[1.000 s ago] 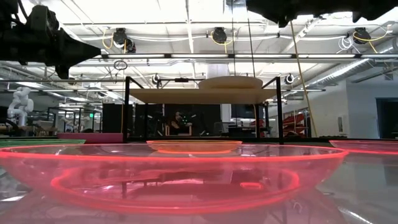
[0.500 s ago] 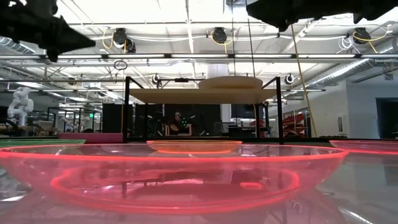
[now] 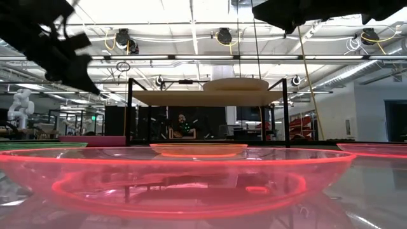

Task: Place and stack plates onto a shelf
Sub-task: Stack the pink plate on top of the gray plate on the shelf

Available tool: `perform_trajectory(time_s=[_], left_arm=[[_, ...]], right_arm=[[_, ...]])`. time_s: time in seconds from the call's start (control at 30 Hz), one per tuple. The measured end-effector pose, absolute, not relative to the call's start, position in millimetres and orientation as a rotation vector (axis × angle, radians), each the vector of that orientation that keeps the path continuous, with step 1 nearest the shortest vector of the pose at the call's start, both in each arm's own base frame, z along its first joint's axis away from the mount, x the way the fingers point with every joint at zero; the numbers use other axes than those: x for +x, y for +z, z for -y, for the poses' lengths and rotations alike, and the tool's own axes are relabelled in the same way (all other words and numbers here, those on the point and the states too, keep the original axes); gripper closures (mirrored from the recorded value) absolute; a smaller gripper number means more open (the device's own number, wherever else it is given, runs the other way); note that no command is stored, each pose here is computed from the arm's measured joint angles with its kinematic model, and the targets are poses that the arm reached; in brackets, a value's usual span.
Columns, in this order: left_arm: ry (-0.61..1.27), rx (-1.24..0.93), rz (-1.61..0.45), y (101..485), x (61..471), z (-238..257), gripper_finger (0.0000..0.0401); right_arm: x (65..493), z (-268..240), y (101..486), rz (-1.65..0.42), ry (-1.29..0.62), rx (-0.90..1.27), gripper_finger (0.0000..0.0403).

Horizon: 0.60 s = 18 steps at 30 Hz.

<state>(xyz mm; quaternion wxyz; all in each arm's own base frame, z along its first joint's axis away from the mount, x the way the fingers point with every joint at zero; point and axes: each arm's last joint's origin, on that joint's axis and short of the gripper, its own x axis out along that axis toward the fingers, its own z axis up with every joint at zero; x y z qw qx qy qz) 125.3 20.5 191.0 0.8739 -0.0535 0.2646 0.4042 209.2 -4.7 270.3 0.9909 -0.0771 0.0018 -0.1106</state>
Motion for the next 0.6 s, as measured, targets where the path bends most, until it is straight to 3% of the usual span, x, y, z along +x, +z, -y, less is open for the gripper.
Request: perform_trajectory(time_s=[0.37, 0.6], left_arm=[[0.895, -0.116, -0.819, 159, 143, -33, 0.0391], [0.950, -0.137, -0.886, 149, 145, -41, 0.0335]], right_arm=[[209, 5, 268, -0.026, -0.220, -0.143, 0.0280], [209, 5, 268, -0.027, -0.220, -0.143, 0.0280]])
